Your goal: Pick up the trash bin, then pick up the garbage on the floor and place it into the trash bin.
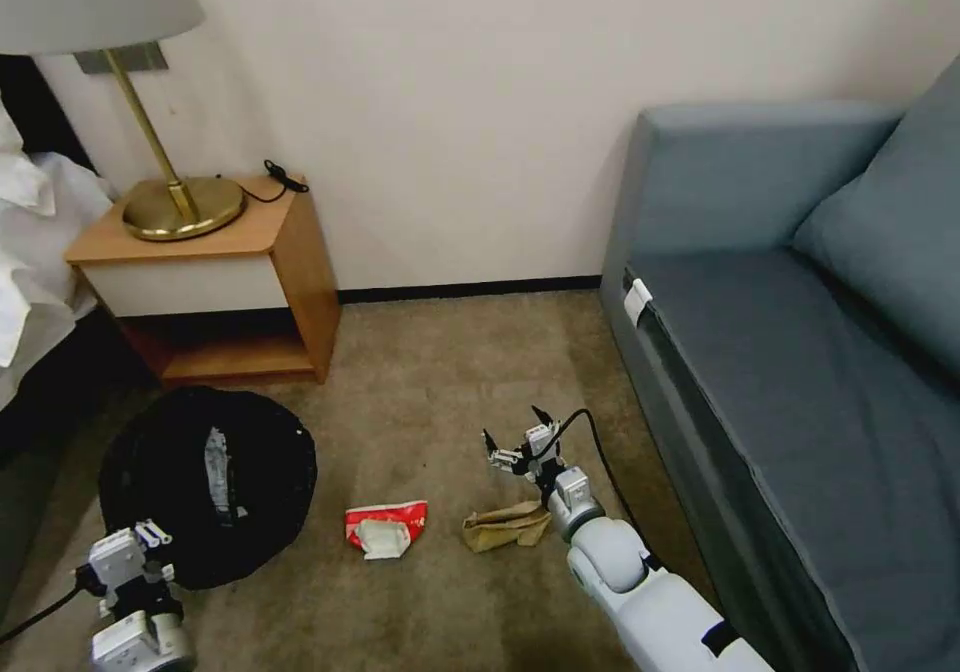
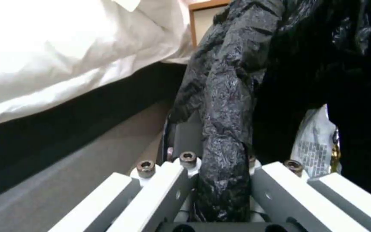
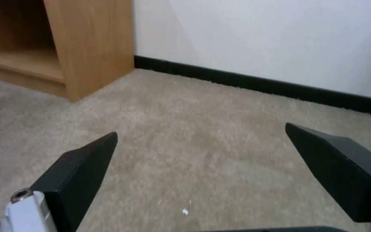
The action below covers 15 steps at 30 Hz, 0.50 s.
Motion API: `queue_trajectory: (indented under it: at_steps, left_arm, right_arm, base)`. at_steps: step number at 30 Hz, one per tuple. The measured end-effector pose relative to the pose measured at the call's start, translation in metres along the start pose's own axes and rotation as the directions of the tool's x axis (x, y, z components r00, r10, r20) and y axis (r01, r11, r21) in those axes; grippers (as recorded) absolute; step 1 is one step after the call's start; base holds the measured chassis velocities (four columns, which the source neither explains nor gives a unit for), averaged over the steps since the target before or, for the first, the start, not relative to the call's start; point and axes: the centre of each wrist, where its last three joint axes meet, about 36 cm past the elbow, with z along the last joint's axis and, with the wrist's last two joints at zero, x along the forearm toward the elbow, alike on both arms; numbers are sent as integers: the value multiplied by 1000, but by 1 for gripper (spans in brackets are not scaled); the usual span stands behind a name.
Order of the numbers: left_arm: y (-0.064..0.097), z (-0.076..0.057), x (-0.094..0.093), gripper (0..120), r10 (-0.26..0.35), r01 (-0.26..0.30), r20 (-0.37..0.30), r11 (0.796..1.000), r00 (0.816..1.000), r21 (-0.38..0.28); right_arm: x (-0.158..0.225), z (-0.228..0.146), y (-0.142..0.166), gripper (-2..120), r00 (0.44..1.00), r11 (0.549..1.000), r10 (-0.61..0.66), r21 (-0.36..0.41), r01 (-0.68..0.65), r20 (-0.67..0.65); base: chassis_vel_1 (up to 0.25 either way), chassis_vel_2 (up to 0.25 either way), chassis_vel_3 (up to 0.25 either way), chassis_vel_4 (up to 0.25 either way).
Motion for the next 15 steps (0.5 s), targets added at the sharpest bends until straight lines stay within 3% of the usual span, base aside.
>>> queue_trajectory:
  at_steps: [4, 15]
  left_arm:
    - [2, 1, -1, 3, 0, 0, -1, 1000, 1000, -6]
    - [7, 2, -3, 3, -4, 4, -6, 1000, 1000, -15]
  right_arm:
    - [-8, -4, -2, 100, 1000, 999, -20, 25, 20, 8]
    - [-58, -40, -21, 100, 986, 983, -163, 92, 159, 34]
  base:
    - [-78, 58, 36, -57]
    - [0, 0, 0, 0]
